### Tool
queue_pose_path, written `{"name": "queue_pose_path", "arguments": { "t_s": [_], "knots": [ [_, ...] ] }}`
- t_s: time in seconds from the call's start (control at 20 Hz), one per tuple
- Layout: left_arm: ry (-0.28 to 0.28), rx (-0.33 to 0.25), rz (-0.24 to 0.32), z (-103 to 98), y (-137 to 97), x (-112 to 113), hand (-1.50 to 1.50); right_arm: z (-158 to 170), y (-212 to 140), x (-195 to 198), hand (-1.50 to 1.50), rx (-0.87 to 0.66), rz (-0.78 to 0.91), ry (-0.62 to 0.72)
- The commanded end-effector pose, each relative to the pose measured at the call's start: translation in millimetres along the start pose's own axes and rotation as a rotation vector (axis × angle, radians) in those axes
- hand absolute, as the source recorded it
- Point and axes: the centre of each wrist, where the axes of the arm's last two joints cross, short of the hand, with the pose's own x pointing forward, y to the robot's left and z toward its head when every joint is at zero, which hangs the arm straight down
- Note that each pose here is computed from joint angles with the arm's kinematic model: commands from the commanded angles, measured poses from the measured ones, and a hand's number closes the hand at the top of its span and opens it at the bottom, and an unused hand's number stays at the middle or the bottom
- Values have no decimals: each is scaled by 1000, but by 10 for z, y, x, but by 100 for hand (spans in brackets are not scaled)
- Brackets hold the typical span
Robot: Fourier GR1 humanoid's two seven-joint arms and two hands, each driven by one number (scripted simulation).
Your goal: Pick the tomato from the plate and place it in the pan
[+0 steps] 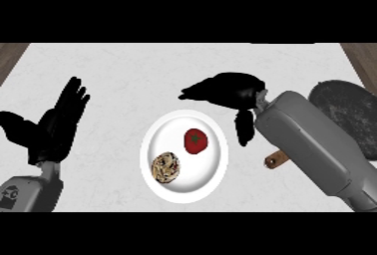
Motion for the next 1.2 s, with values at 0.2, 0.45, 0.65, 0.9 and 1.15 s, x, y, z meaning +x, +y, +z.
{"name": "queue_pose_path", "arguments": {
  "t_s": [0.2,0.45,0.65,0.9,1.15],
  "knots": [
    [1,16,-5,-32,-1,62,0,120,129,344,-150,81,184,36],
    [1,9,-12,96,2,28,0,71,134,407,-150,24,259,97],
    [9,13,-2,-53,-60,60,0,153,125,592,-150,-13,240,92],
    [10,-14,0,109,13,38,0,-144,375,710,-150,0,236,75],
    [5,-11,3,-41,49,43,0,-303,444,717,-150,37,258,170]
  ]
}}
